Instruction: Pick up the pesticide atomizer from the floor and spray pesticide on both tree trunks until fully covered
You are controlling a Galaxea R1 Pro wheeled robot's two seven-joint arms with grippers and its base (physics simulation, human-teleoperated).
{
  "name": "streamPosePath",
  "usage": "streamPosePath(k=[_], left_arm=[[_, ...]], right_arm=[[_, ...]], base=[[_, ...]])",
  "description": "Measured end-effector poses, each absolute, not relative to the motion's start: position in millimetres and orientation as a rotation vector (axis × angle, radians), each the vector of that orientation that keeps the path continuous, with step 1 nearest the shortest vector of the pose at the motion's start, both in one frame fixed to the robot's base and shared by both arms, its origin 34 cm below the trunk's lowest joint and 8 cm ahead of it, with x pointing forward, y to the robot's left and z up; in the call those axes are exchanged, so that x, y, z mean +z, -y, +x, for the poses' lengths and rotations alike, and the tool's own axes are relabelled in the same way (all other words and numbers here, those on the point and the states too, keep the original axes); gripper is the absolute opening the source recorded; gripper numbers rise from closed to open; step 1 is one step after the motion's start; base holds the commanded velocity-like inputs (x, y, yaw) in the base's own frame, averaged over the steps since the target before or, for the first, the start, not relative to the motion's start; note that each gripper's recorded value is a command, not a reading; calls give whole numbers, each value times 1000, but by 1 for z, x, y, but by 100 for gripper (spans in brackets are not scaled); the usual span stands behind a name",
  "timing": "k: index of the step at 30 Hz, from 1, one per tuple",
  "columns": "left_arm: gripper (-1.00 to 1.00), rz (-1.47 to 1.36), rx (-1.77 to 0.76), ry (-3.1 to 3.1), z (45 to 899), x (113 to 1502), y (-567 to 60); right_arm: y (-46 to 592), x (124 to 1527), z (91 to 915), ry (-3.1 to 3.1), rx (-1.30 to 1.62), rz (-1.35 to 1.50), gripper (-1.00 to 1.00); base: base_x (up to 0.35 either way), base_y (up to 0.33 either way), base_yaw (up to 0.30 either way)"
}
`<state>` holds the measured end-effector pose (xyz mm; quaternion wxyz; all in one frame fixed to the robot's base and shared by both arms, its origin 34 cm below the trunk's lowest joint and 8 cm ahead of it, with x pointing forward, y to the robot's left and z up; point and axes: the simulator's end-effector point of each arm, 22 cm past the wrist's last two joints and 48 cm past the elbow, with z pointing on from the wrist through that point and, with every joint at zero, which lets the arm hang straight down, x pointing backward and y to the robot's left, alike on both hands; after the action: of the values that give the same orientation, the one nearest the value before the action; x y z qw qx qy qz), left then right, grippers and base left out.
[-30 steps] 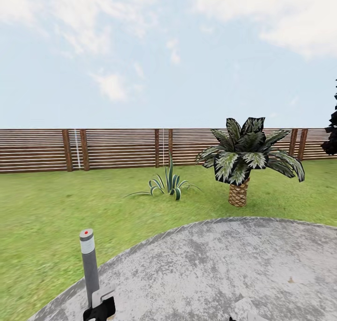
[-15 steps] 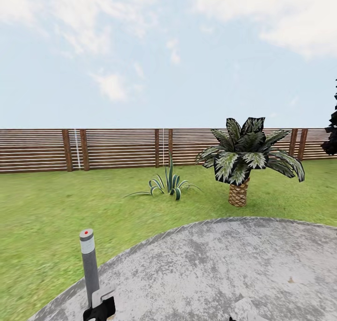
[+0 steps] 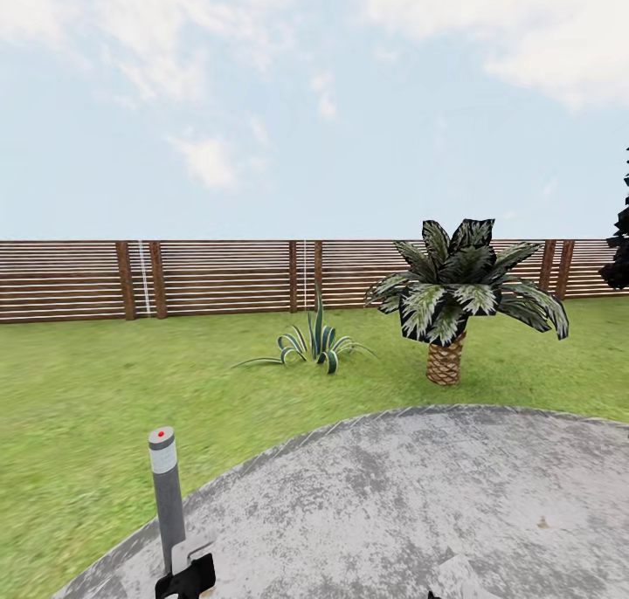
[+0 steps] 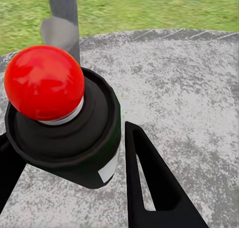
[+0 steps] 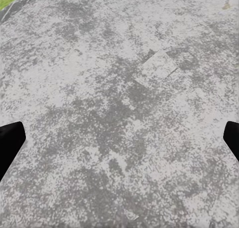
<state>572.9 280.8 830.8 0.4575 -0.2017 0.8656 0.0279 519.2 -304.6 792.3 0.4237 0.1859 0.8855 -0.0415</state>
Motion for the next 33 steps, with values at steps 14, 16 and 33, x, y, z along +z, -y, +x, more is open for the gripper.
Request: streamPosePath(k=[14,16,33], left_arm=[[-100,-497,68,-2133,573,831,-281],[-100,-497,68,-2132,573,831,-281],[-100,-499,74,-2153,570,821,-281]], right_arm=[[305,793,519,-2215,-104,465,100],[304,792,519,-2215,-103,465,100],[307,783,514,-2234,-109,483,100]], base=[[0,0,0],[0,0,0],[0,0,0]])
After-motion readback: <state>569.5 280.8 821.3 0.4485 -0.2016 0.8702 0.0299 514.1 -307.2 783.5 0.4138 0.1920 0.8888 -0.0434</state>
